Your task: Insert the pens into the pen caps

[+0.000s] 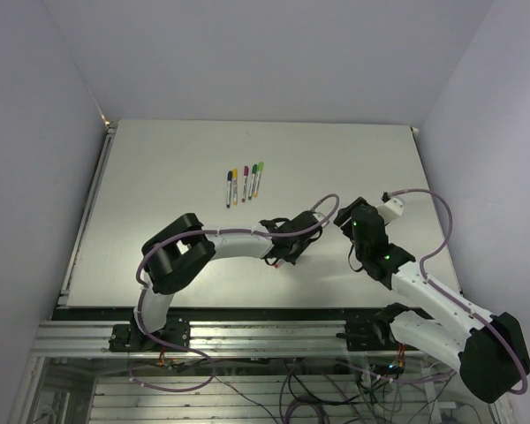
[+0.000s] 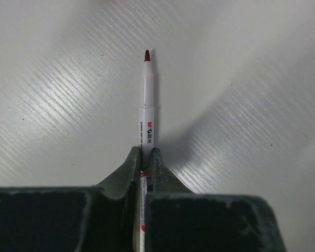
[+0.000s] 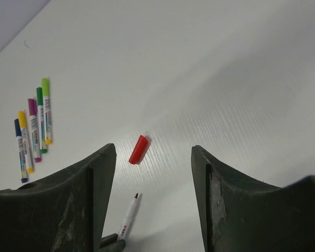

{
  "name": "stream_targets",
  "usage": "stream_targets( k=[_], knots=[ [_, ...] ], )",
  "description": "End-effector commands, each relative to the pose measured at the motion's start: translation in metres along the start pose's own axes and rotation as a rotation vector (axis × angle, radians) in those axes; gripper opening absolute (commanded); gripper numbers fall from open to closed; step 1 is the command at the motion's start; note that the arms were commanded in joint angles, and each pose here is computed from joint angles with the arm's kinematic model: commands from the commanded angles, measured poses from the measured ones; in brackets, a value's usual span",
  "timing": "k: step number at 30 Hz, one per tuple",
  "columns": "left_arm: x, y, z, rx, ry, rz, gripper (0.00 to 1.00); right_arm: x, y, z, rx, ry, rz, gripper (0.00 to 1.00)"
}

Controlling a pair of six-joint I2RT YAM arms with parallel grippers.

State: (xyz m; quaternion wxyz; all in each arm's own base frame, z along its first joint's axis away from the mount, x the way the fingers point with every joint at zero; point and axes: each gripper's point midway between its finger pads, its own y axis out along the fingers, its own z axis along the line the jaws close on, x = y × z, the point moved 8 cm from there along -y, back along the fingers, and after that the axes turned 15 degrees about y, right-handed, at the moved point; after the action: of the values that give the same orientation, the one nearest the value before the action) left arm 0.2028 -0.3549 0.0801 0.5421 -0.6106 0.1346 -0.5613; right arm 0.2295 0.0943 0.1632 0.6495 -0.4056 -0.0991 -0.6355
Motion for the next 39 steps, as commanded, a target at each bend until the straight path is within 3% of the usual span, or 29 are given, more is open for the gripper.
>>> stream_targets(
  k=[1,10,16,29,39],
  knots=[
    [-0.026,0.009,-0.008,-0.041,-0.002,0.106,0.07,0.005,0.002,-0.003,-0.076,0.013,-0.031,0.58],
    [-0.021,-0.022,0.046,-0.02,-0.259,-0.074,0.07,-0.007,0.014,-0.002,-0.151,-0.024,0.02,0.55],
    [-0.017,-0.048,0.077,0.095,-0.335,-0.157,0.07,-0.021,0.029,0.007,-0.171,-0.055,0.09,0.53],
    [-0.038,-0.055,0.108,0.16,-0.427,-0.146,0.07,-0.068,0.062,0.028,-0.253,-0.121,0.218,0.47],
    [-0.04,-0.057,0.117,0.16,-0.463,-0.164,0.07,-0.082,0.076,0.033,-0.293,-0.138,0.26,0.48]
  ],
)
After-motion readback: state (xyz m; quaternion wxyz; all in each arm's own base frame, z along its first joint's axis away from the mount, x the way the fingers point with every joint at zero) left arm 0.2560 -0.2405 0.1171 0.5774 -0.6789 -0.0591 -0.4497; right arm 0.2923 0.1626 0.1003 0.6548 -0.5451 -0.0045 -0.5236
